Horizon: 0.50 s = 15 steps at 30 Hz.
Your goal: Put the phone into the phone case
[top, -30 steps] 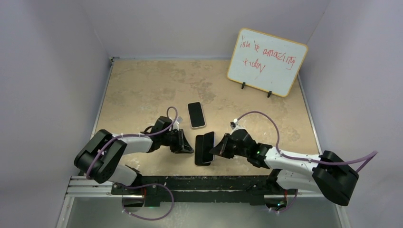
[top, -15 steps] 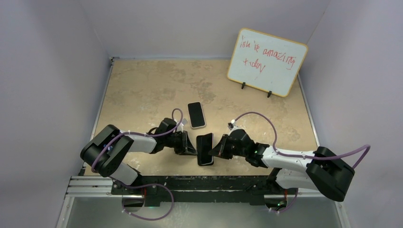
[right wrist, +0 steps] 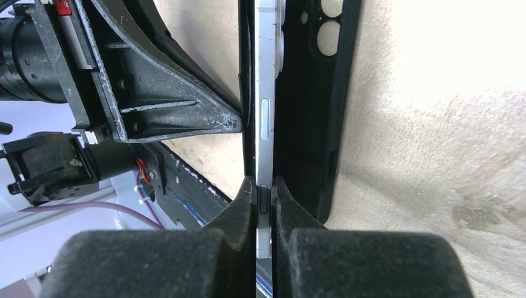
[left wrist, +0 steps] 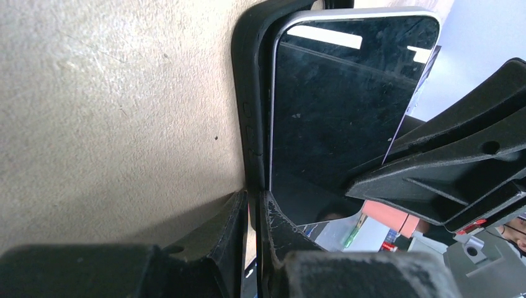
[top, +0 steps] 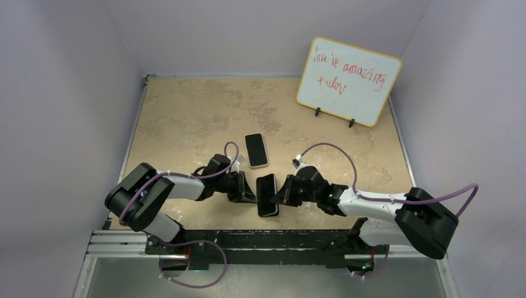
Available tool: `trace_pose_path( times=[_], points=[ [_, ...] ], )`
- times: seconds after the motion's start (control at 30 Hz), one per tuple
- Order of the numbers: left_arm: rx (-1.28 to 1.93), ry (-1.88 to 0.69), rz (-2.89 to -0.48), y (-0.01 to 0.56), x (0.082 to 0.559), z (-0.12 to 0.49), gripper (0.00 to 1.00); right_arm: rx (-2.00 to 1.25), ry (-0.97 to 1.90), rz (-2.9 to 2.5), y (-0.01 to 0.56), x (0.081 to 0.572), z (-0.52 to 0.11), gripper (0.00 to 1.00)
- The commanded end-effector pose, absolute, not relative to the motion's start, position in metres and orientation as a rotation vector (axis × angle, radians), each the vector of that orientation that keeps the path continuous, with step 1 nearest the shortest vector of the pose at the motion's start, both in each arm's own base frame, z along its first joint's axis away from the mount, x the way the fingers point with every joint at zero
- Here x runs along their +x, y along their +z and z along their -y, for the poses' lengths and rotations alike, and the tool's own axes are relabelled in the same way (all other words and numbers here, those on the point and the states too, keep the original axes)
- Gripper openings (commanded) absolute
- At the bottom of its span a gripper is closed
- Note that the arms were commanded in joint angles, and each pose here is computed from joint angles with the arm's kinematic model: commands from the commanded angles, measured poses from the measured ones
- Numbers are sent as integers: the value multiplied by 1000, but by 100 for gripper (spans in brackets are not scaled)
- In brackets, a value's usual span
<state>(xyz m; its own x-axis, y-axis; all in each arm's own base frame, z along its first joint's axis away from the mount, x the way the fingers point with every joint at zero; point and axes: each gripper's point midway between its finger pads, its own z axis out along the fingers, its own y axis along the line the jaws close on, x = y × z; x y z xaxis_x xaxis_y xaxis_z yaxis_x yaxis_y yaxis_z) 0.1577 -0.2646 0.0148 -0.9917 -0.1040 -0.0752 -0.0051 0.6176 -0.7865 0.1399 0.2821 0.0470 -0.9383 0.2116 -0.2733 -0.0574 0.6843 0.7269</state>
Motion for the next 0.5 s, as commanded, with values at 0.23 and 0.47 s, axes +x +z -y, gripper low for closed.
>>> trace_pose_path(
  times=[0.23, 0.47],
  points=[
    [-71, -1249, -2707, 17, 171, 268, 11, 16, 1094, -2687, 23, 126, -282, 0],
    [-82, -1237, -2696, 19, 172, 266, 12, 31, 1070, -2712, 12, 126, -278, 0]
  ],
)
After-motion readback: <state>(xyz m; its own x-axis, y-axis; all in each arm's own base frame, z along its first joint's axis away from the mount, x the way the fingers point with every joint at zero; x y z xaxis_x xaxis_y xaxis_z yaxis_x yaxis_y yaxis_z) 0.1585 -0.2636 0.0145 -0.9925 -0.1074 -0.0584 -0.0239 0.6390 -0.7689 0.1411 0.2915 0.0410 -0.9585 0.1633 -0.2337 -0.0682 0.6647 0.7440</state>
